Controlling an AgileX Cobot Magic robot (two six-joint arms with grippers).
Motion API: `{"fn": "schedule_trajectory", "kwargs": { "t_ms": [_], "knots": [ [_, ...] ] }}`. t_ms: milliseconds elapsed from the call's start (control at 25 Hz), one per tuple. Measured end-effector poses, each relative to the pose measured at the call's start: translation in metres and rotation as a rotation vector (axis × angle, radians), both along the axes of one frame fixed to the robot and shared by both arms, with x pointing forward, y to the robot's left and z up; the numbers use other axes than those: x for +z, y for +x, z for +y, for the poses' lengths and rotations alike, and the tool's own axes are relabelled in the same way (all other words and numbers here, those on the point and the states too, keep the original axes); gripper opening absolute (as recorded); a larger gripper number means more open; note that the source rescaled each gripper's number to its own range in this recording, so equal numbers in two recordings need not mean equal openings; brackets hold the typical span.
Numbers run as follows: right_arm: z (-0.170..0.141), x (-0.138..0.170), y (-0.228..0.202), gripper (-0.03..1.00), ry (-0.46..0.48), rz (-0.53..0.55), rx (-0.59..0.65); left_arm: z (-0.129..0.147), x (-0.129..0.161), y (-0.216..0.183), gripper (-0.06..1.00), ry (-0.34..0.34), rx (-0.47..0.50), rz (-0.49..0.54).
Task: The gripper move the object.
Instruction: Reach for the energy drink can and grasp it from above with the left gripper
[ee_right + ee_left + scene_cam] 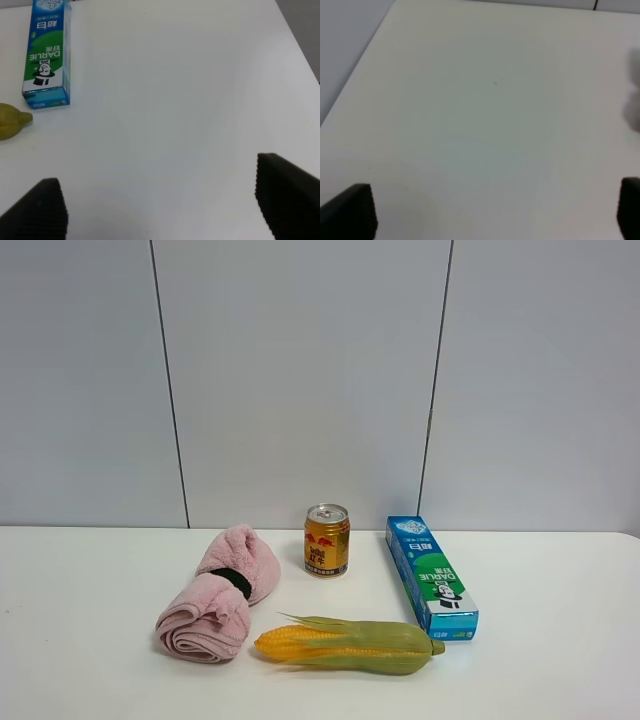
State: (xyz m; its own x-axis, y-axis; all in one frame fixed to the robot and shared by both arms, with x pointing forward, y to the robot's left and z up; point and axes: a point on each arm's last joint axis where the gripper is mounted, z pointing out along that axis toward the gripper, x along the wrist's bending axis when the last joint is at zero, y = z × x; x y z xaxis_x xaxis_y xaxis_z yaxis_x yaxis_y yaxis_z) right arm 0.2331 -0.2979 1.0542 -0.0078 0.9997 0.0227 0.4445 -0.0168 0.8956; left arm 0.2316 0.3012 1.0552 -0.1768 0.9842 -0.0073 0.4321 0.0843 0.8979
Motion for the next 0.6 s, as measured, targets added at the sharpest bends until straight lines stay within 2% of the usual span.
{"fn": "schedule_trajectory", "kwargs": {
  "t_ms": [600],
  "knots": [
    [0.0, 0.0, 0.0, 1.0, 0.0, 0.0, 0.0, 0.0, 0.0, 0.0, 1.0, 0.005, -0.003, 0.001]
  ]
}}
